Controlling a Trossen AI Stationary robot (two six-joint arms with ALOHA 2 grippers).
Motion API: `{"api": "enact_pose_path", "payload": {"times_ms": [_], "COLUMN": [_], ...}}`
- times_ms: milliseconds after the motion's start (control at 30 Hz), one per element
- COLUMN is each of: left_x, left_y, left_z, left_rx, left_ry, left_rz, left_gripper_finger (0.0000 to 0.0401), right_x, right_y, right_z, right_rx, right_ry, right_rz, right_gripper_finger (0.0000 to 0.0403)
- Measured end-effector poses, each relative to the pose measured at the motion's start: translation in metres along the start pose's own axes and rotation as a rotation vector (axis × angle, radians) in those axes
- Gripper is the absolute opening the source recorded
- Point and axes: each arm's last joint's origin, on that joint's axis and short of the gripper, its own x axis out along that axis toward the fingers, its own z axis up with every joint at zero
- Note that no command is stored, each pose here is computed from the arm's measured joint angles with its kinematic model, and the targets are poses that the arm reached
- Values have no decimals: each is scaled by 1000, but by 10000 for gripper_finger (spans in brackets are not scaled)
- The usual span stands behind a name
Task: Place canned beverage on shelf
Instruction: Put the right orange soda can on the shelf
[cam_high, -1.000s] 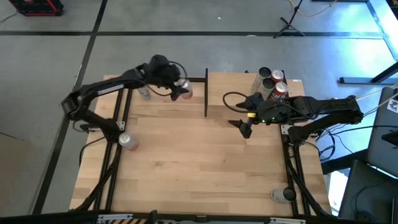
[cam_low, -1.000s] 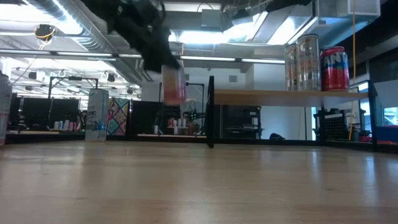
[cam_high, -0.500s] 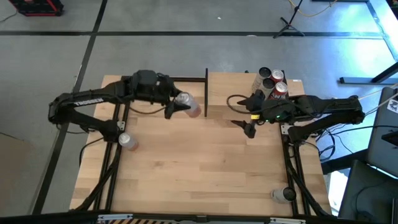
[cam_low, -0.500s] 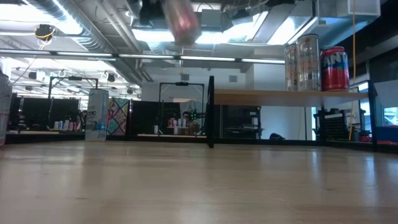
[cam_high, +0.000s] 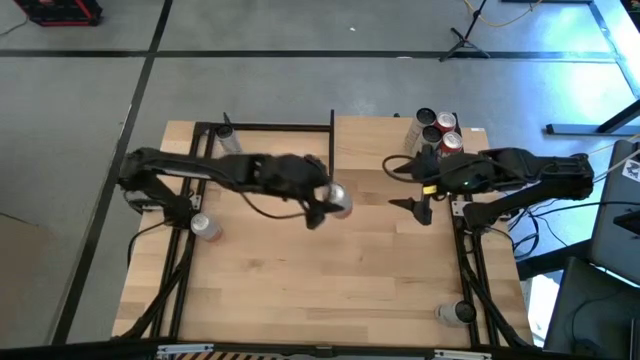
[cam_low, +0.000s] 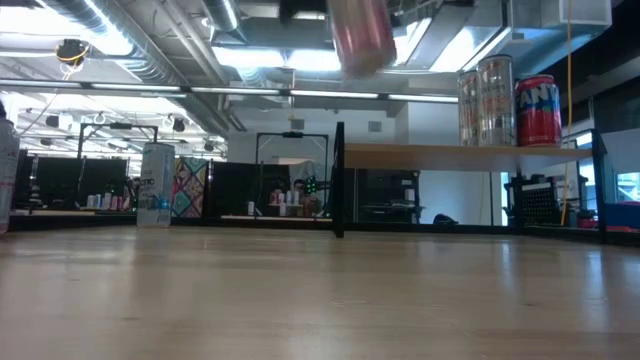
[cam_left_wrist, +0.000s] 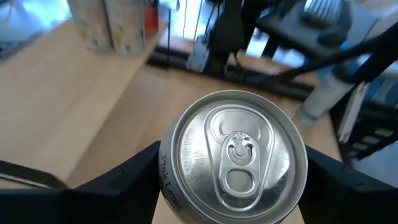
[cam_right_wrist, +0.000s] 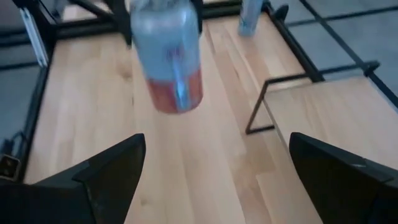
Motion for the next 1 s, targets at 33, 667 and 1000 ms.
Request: {"api": "enact_pose_path", "payload": {"times_ms": [33, 667, 1000], "left_x": [12, 154, 163], "left_y": [-1, -12, -11], "left_z": [-5, -92, -103], "left_rx": [5, 135, 123], "left_ry": [28, 205, 236], "left_rz": [6, -37, -53], "left_gripper_finger": [274, 275, 275], "right_x": [2, 61, 78], "right_y": [0, 10, 15], "right_z": [-1, -92, -121], "right_rx": [-5, 112, 123], "right_ry": [17, 137, 142], "right_rz": [-4, 183, 193], "right_gripper_finger": [386, 386, 386]}}
